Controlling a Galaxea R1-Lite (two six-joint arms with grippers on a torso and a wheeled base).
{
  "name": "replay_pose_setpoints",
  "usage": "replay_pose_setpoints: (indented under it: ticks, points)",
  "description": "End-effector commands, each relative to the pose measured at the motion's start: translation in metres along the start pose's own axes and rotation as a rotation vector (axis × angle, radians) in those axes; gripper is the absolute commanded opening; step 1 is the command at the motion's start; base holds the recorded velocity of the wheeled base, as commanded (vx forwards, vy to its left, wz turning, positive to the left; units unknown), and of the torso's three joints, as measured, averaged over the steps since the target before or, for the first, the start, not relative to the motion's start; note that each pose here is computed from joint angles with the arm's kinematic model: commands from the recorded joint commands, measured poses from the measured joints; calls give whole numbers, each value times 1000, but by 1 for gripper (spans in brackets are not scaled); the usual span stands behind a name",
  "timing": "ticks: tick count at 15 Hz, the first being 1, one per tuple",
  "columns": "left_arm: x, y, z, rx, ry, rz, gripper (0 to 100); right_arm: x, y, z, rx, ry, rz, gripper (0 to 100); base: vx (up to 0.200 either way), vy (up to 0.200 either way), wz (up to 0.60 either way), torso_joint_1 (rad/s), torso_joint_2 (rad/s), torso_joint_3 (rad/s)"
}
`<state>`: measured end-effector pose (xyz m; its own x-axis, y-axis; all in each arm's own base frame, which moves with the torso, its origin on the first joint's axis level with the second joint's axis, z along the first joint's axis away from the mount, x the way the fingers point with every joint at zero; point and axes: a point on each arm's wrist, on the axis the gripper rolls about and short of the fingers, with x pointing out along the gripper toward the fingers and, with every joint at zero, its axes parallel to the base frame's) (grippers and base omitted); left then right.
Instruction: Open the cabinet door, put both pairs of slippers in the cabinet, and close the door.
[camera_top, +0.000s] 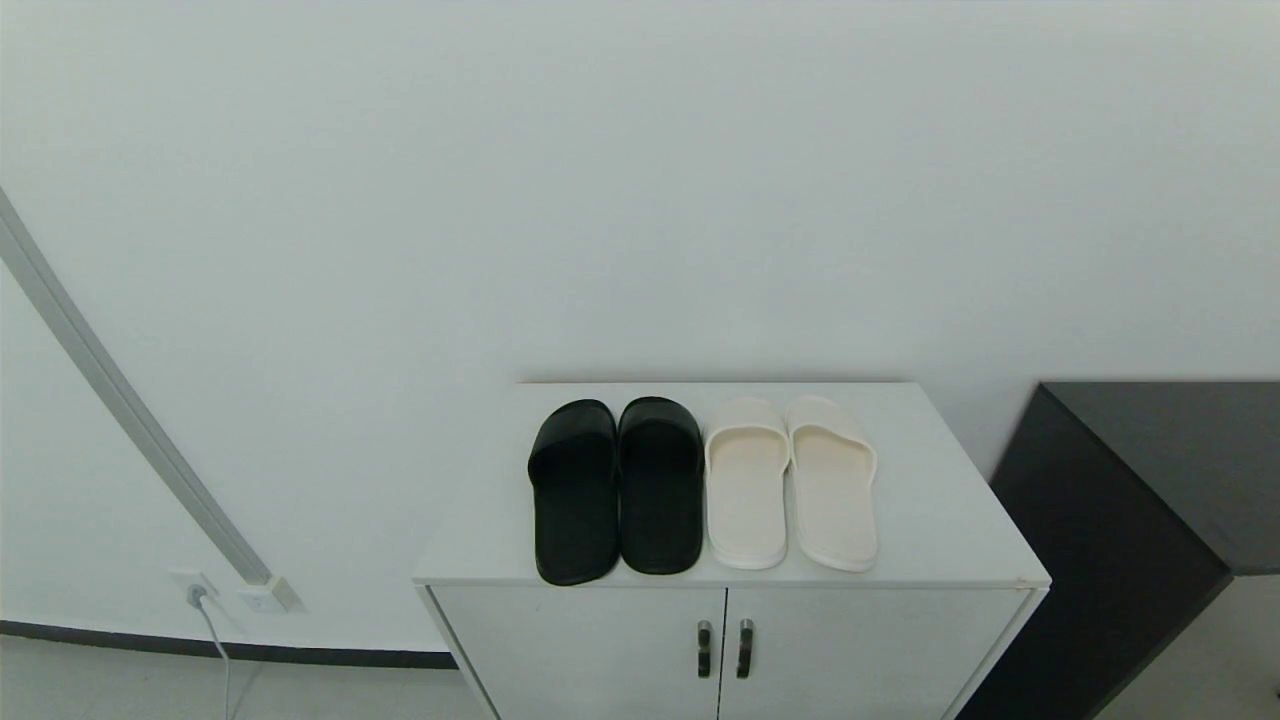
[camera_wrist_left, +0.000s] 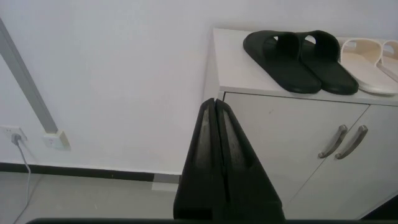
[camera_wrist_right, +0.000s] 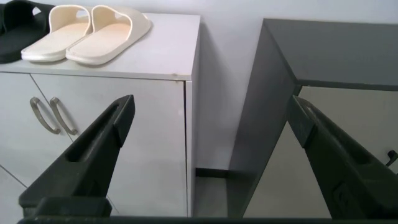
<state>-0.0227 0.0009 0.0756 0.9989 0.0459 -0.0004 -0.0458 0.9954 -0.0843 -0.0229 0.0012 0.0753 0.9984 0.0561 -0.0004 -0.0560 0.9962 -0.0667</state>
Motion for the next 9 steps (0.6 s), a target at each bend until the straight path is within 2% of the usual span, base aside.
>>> replay_pose_setpoints:
  ticks: [1,7,8,9]
  points:
    - [0,0,0,-1,0,0,0,0,0,0,-16,-2,3,100,0,0,0,0,0,0]
    - [0,0,0,0,1,-3,0,0,0,0,-21,1,7,100,0,0,0,0,0,0]
    - [0,0,0,0,1,-4,0,-4,-1,20,-8,-73,-11,100,0,0,0,0,0,0]
    - [0,0,0,2,2,-6,0,-19,-4,81,89,-196,-6,100,0,0,0,0,0,0]
